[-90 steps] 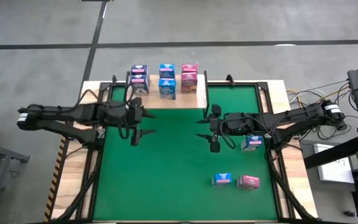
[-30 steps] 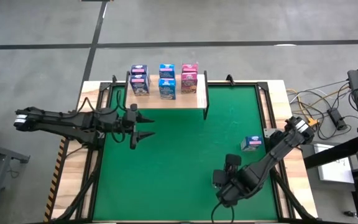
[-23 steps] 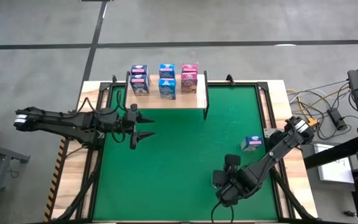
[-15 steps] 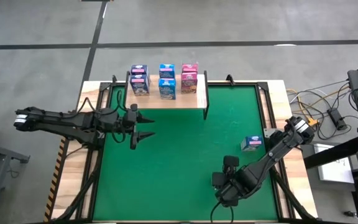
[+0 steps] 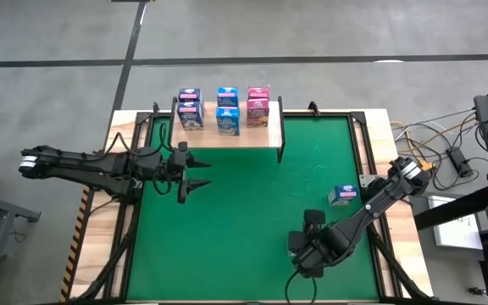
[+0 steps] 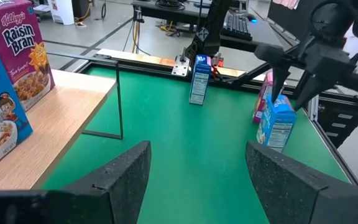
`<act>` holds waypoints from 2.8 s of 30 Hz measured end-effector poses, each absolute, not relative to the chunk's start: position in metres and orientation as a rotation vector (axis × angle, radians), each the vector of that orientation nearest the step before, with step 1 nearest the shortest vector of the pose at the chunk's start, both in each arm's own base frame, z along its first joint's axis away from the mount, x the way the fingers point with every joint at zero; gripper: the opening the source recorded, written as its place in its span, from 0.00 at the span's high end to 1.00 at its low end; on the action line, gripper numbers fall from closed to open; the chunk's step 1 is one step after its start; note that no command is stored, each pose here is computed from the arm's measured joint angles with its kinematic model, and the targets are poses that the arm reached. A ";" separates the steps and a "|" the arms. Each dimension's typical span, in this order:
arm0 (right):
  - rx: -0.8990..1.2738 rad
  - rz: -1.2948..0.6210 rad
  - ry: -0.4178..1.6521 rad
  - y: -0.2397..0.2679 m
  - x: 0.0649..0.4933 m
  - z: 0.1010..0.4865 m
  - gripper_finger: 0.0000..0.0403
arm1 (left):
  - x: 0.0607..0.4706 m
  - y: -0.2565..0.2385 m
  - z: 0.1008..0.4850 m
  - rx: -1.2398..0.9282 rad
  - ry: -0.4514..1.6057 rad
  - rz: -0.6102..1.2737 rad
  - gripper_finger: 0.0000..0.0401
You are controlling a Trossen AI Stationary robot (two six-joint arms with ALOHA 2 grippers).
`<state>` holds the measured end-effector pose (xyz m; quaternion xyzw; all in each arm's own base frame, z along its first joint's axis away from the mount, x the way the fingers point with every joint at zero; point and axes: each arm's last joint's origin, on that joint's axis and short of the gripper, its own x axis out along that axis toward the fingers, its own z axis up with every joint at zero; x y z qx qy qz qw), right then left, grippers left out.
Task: Stack cereal on shelf
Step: Put the light blue cereal box on the shelf aligned with the other light blue boxes
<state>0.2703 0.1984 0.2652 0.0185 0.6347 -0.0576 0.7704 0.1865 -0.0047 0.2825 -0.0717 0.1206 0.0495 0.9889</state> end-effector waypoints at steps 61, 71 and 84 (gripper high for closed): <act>0.028 -0.007 1.220 0.136 0.328 0.320 0.63 | 0.168 -0.003 0.302 -0.021 0.113 0.122 0.39; -0.064 0.035 1.067 0.092 0.346 0.365 0.63 | 0.161 -0.002 0.298 -0.006 0.162 0.125 0.39; -0.279 -0.190 0.904 0.013 0.357 0.408 0.64 | 0.174 -0.003 0.294 0.015 0.172 0.130 0.39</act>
